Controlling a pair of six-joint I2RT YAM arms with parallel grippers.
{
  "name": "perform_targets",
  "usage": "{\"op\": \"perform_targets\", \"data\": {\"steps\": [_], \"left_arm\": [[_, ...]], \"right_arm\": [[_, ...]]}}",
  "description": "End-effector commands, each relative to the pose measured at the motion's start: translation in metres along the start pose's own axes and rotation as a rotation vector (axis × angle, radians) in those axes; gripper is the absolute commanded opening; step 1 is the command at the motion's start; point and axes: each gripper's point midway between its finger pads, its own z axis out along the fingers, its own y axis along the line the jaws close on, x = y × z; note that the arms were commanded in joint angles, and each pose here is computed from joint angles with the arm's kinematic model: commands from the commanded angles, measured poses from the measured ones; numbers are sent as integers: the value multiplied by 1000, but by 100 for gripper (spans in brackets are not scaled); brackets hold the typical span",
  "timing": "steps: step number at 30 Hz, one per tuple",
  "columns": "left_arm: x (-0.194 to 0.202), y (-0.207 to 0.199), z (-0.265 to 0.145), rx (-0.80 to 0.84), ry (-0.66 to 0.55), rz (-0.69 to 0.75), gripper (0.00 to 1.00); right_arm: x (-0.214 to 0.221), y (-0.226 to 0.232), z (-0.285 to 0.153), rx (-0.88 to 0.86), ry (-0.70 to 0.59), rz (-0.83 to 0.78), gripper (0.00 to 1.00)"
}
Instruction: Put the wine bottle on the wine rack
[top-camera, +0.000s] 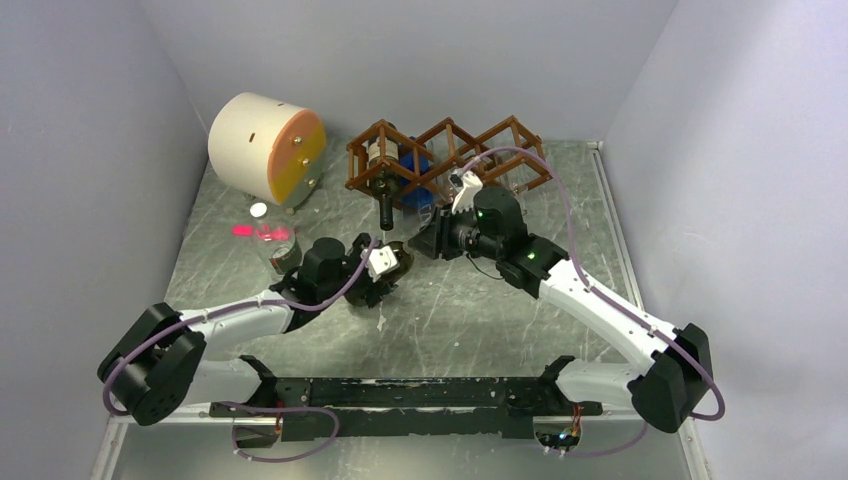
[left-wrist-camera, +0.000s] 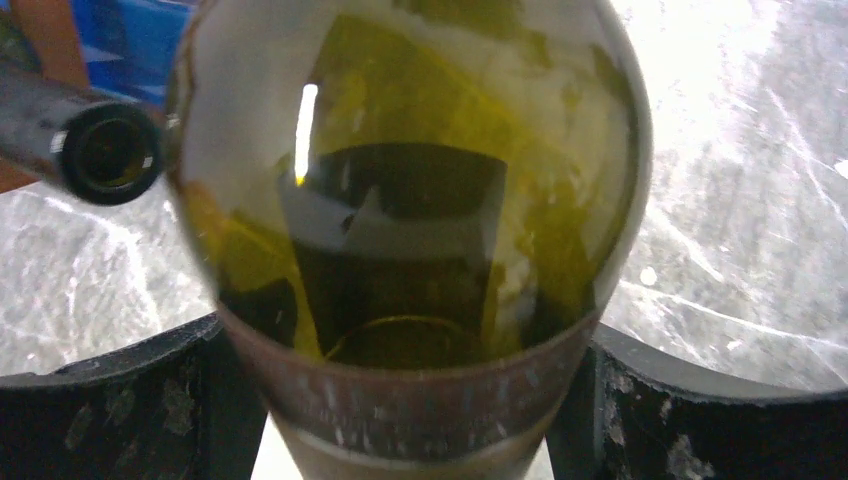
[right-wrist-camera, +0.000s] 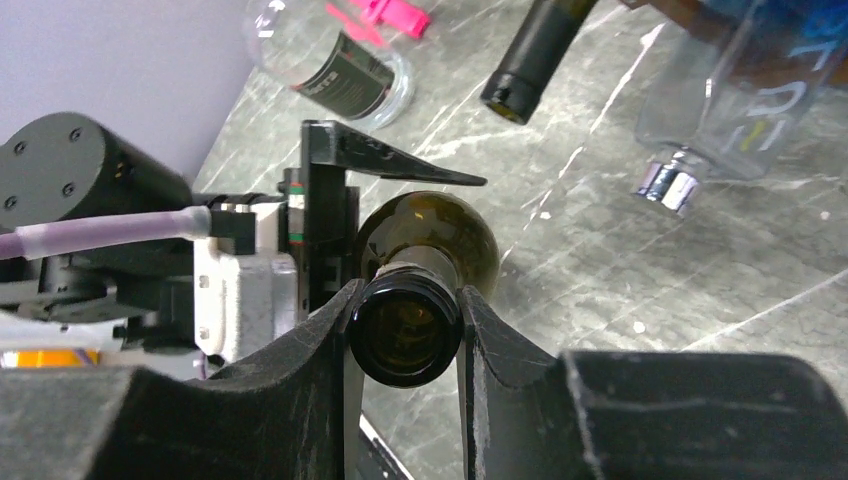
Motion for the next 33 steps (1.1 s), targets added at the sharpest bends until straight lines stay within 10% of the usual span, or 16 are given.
{"op": "perform_targets", "data": {"steps": [1,5,11,18,33], "left_arm": [[-2,-8,0,53,6,43,86],[-11,-8,-6,47,-34,52,65],[-38,3,-18,-13,-101,103,8],[-71,20,-40,-38,-28,275,7],[-174,96,-72,-280,-12,1029,7]], "right_arm": [[-28,55,-20,-205,-38,-64,0],[-29,49,-20,-162,-39,-72,0],[-35,41,-24,-104,-66,-47,6],[-56,58,-54,-150,-170,-76,67],[-61,60,-89,-81,-32,-305,72]]}}
